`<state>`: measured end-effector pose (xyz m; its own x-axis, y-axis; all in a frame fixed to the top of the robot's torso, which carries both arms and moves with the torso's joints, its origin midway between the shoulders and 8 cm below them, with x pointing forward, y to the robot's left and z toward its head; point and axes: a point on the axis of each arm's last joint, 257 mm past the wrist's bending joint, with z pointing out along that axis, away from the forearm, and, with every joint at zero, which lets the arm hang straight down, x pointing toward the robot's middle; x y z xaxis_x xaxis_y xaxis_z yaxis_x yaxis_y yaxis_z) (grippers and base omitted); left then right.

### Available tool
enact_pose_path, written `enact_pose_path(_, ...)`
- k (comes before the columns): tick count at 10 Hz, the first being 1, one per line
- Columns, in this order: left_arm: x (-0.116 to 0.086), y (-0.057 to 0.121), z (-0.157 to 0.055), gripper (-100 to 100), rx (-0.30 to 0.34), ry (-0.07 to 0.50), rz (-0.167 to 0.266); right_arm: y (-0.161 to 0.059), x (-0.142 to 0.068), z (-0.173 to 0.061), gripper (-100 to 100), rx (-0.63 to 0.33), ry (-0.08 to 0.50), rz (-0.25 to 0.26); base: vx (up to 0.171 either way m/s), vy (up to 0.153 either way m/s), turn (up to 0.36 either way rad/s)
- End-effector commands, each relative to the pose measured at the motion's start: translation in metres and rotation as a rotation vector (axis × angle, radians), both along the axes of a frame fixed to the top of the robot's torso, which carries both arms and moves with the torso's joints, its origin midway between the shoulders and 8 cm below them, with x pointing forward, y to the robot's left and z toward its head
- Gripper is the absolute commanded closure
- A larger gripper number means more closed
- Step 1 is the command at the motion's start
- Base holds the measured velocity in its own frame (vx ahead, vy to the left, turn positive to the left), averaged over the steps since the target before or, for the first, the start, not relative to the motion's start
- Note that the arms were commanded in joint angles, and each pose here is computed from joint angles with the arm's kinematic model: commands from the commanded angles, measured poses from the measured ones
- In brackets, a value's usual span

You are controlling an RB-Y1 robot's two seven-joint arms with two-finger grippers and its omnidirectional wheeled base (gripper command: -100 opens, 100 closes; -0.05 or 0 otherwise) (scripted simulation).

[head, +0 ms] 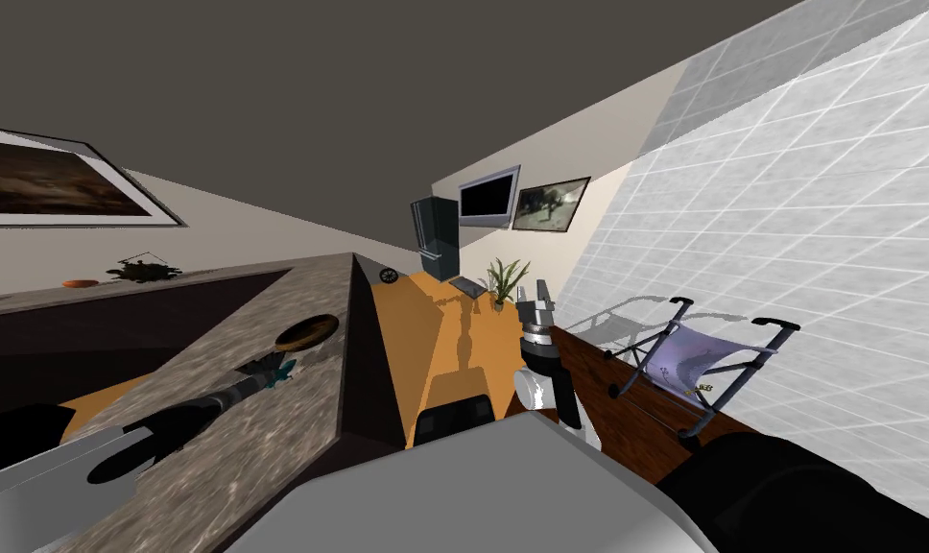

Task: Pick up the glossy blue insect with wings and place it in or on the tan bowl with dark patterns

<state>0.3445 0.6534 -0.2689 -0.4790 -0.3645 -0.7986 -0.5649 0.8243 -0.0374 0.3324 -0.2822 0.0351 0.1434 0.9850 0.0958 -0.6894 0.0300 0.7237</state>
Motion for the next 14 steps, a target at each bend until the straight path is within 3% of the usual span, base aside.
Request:
enact_pose_path(1,0.000,0.000,0.000,100,0.000,0.000,0.000,0.000,0.000,0.000,0,0.000,0.000,0.000,0.042,-0.012,0.040)
enact_pose_path(2,0.000,-0.001,0.000,0,-0.001,0.000,-0.003,0.000,0.000,0.000,0,0.000,0.000,0.000,0.007,-0.003,-0.008)
enact_pose_path(3,0.000,0.001,0.005,100,0.003,0.007,-0.014,0.000,0.000,0.000,0,0.000,0.000,0.000,0.033,-0.007,0.063)
enact_pose_path(10,0.023,0.007,0.049,100,0.013,-0.020,-0.045,0.000,0.000,0.000,0,0.000,0.000,0.000,0.042,-0.020,0.072)
enact_pose_path(14,0.048,0.001,0.084,100,0.010,-0.060,-0.059,0.000,0.000,0.000,0,0.000,0.000,0.000,0.027,0.009,0.092)
